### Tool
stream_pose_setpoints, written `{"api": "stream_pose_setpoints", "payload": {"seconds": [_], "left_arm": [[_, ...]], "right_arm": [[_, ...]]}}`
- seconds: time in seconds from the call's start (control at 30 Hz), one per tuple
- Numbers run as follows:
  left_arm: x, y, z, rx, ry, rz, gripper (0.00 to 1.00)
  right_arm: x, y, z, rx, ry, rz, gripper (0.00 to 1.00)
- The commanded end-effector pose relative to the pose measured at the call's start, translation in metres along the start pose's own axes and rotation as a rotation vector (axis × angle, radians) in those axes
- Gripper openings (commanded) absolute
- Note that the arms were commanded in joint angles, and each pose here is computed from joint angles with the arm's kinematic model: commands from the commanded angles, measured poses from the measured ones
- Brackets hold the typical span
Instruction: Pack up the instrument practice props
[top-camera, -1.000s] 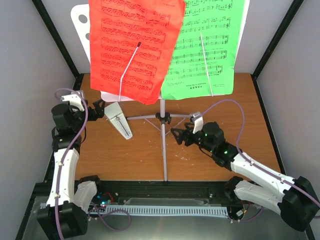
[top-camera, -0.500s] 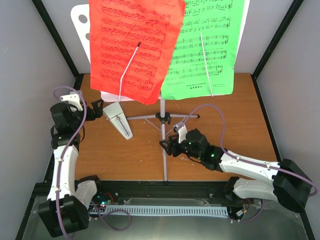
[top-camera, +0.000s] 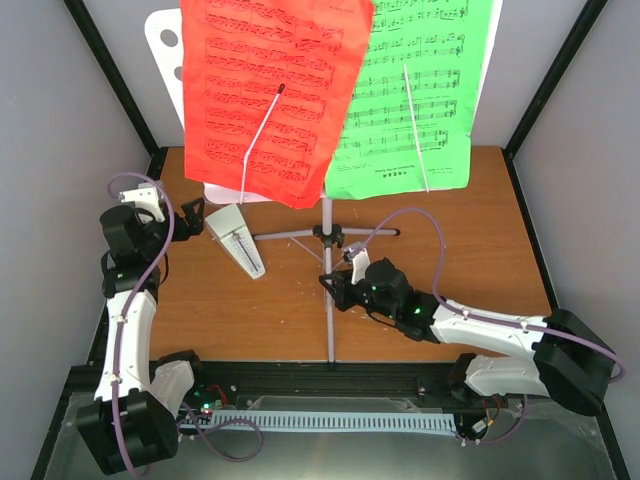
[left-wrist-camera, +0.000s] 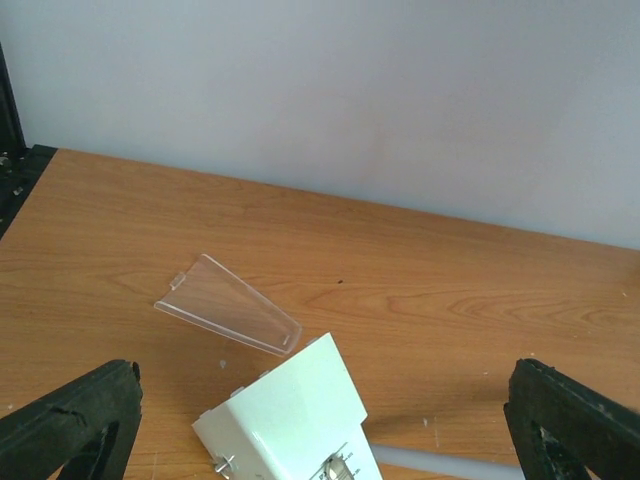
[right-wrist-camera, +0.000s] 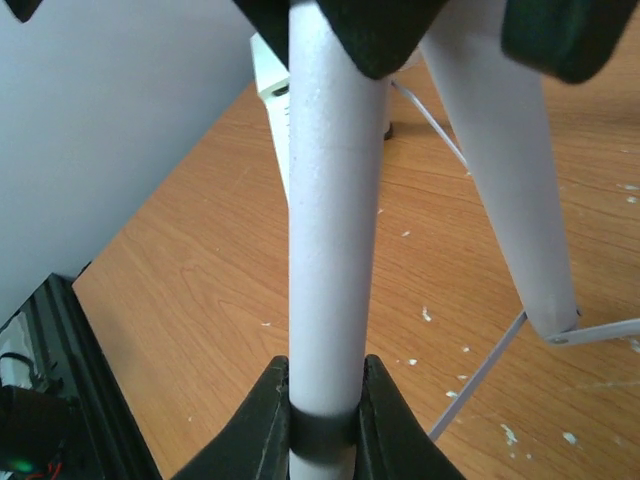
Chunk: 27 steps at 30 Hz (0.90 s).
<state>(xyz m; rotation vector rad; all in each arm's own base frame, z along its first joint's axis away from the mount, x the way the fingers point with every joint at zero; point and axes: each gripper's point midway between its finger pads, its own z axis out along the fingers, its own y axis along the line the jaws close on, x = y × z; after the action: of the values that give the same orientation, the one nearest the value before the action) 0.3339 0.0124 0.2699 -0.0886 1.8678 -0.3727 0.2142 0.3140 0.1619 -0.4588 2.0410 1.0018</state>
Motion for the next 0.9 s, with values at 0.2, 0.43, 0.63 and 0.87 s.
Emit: {"api": "stream_pose_setpoints", "payload": {"seconds": [0.2,0.43,0.63,0.87], "left_arm": [[-0.007,0.017,-0.001,-0.097,-0.025,0.044,1.00],[-0.009,0.018,0.000,-0.098,-0.028,0.038,1.00],[-0.013,0.011,-0.001,-0.064,-0.036,0.032,1.00],[-0.007,0.009,0.004,-0.036,-0.011,0.014,0.99]], "right_arm": [[-0.065,-0.048,-0.019,0.331,-0.192,0.093,0.03],[-0.079,-0.078,-0.007,0.342,-0.160,0.137,0.03],[-0.081,-0.121,0.004,0.367,-0.140,0.169,0.03],[-0.101,-0.178,0.012,0.437,-0.141,0.148,0.03]]}}
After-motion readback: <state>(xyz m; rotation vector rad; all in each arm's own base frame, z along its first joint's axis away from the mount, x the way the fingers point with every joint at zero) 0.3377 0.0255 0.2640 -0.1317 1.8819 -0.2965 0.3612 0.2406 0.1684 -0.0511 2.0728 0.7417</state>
